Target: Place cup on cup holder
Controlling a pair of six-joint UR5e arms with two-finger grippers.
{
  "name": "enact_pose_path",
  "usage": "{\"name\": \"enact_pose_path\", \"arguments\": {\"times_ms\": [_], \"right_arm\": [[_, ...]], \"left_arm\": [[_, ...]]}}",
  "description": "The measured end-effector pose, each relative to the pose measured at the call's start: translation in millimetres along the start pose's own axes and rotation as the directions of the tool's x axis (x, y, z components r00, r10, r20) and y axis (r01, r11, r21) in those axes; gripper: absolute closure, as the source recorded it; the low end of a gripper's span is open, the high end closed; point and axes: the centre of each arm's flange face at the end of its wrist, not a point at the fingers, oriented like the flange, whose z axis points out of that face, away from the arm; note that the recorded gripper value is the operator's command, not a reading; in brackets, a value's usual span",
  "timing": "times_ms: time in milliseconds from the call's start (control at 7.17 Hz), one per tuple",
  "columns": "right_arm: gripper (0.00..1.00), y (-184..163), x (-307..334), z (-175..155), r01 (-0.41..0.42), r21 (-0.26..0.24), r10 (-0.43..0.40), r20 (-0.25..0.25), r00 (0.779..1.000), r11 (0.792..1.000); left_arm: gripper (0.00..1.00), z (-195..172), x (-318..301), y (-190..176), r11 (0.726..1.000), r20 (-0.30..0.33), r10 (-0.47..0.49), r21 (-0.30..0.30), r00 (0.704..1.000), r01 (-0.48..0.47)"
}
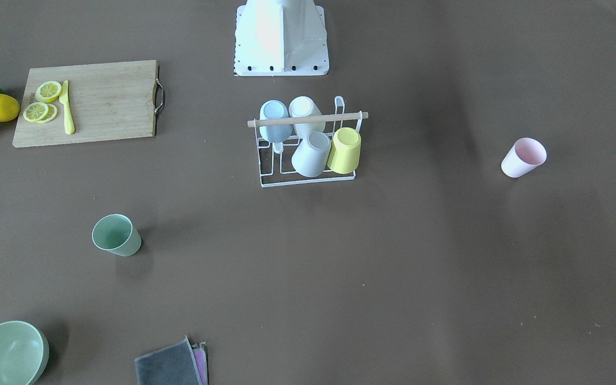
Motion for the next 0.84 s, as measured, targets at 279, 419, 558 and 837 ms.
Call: {"name": "enact_pose_path", "arguments": {"times_ms": [279, 419, 558, 837], "right_arm": [[0.0, -0.2, -0.2, 1.5, 0.0, -0.003, 0.0, 0.001, 1.0, 1.0], [0.0, -0.1, -0.2, 2.0, 0.0, -0.004, 0.0, 0.002, 1.0, 1.0], [0.0, 0.2, -0.4, 2.2, 0.0, -0.005, 0.0, 0.003, 1.0, 1.0], [0.0, 0.3, -0.8, 2.7, 0.0, -0.007, 0.0, 0.004, 1.0, 1.0]], "left_arm": [[0.02, 1.9, 1.0, -3.1, 1.0, 0.0, 0.002, -0.005, 1.0, -0.002], [0.02, 2.2, 1.7, -3.9, 1.0, 0.0, 0.003, -0.007, 1.0, -0.003], [0.02, 1.6, 2.4, -4.1, 1.0, 0.0, 0.003, -0.006, 1.0, -0.003], [0.02, -0.1, 3.8, -3.9, 1.0, -0.001, 0.006, -0.003, 1.0, -0.006]]}}
